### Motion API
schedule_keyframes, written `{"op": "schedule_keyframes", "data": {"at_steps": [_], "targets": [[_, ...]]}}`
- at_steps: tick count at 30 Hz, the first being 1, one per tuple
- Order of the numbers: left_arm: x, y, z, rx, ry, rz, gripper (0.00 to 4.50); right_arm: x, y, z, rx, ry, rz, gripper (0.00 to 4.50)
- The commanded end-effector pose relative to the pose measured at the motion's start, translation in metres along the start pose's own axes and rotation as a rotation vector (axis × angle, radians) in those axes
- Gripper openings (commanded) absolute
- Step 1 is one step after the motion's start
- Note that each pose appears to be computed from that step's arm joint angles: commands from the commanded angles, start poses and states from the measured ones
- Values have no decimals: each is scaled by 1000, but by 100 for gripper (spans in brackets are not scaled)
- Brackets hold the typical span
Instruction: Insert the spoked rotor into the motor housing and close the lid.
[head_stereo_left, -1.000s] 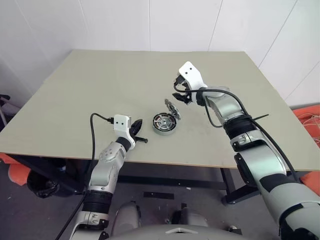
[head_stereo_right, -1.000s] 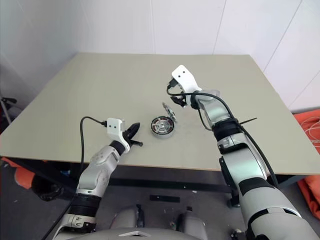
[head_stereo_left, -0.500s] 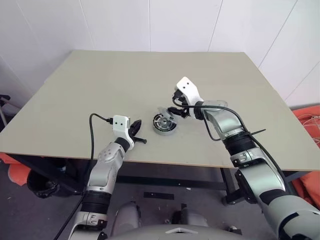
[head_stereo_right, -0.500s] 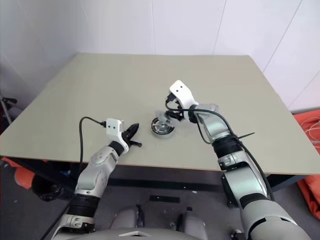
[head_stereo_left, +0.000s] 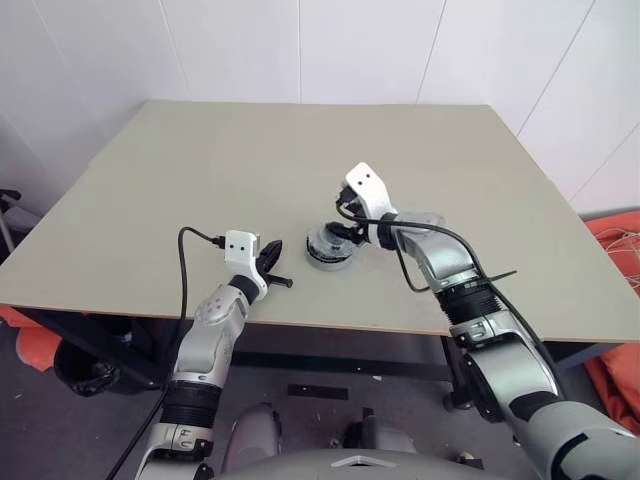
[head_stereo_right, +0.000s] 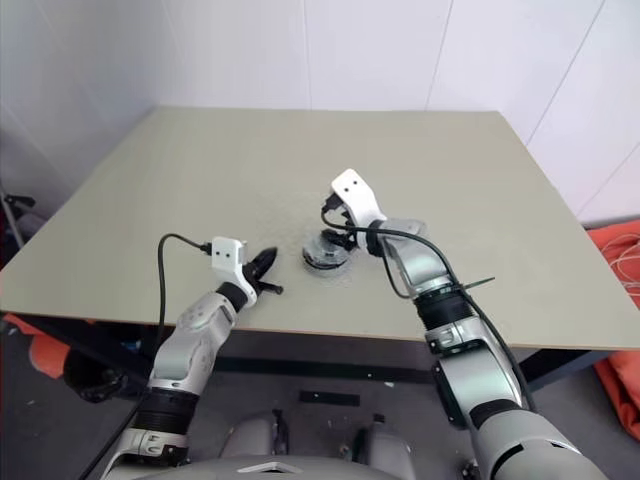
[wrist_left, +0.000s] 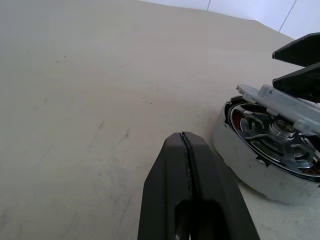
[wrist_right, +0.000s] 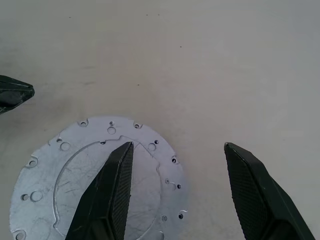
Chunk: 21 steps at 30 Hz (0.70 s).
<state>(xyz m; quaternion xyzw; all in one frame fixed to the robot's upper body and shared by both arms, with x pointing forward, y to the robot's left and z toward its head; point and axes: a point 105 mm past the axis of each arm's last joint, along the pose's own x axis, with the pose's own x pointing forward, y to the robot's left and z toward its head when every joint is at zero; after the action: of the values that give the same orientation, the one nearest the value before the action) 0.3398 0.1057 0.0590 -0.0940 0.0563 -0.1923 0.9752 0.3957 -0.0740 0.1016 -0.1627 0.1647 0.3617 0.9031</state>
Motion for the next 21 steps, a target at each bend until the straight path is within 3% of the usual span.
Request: {"op": "schedule_keyframes", "data": {"at_steps": [1, 13, 19, 21], "targets": [[2, -2, 17, 17, -54, -13, 0, -3, 5, 11, -1, -46, 11, 329], [2, 0, 18, 17, -55, -12, 0, -5, 13, -6, 47, -30, 24, 329], [1, -1, 18, 18, -54, -12, 0, -18, 20, 39, 62, -275, 104, 329], [1, -1, 18, 18, -54, -13, 0, -26, 23, 49, -11, -349, 127, 329]]}}
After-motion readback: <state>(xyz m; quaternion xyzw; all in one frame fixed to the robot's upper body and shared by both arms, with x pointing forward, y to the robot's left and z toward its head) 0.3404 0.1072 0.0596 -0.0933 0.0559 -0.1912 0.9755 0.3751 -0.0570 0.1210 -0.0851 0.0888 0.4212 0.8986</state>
